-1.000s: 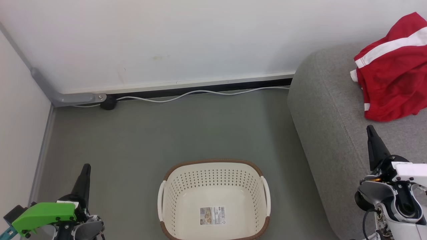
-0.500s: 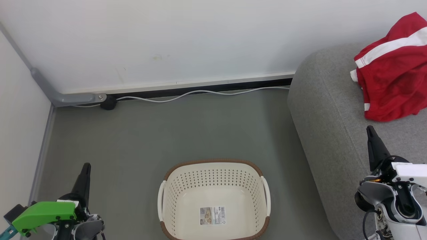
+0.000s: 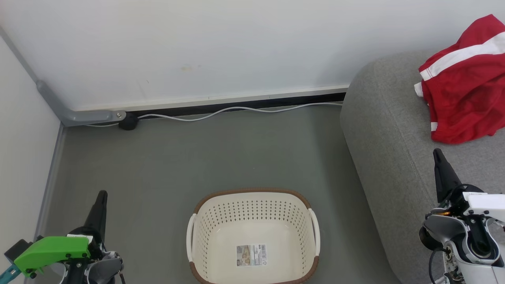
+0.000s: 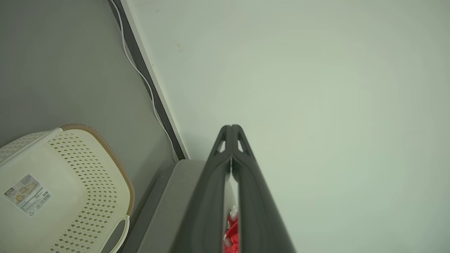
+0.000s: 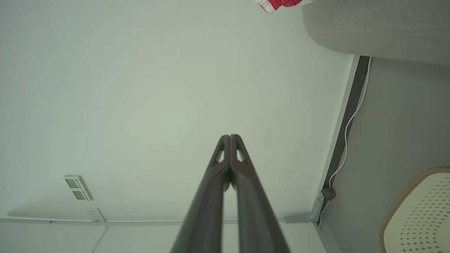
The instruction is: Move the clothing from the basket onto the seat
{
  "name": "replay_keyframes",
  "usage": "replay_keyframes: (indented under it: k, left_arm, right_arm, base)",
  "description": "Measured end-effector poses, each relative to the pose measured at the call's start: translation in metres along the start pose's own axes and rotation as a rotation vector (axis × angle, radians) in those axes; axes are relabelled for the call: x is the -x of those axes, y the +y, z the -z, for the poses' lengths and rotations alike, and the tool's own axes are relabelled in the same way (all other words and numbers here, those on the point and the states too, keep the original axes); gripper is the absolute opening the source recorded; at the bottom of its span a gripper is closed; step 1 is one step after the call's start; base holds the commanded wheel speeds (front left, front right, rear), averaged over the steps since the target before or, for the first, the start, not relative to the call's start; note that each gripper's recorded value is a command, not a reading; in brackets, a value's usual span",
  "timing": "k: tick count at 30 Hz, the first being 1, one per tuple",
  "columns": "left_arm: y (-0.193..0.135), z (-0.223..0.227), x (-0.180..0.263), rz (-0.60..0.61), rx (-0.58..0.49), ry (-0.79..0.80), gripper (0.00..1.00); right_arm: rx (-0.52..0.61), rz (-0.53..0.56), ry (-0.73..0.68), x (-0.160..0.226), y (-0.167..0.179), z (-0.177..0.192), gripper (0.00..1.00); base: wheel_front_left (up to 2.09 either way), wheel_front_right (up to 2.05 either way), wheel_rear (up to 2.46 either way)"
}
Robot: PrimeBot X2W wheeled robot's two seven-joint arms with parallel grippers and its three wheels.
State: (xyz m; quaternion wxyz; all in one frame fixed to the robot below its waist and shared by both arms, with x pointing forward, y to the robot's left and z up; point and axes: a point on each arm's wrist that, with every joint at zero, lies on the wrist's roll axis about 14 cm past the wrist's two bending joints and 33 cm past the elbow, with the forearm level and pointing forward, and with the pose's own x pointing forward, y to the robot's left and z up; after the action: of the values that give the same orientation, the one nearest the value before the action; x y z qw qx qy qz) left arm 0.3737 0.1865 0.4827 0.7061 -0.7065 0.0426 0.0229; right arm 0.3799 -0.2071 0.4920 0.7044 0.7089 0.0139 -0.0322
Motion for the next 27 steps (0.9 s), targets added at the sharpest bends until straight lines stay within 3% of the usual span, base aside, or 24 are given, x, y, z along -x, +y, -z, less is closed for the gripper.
replay_keyframes:
  k: [27]
  left_arm:
    - [-0.0002, -0.0002, 0.0001, 0.005, 0.000, -0.001, 0.00]
  right_arm:
    - [-0.001, -0.002, 0.002, -0.0001, 0.0005, 0.0007, 0.00]
  base:
    - [0.00, 0.00, 0.00]
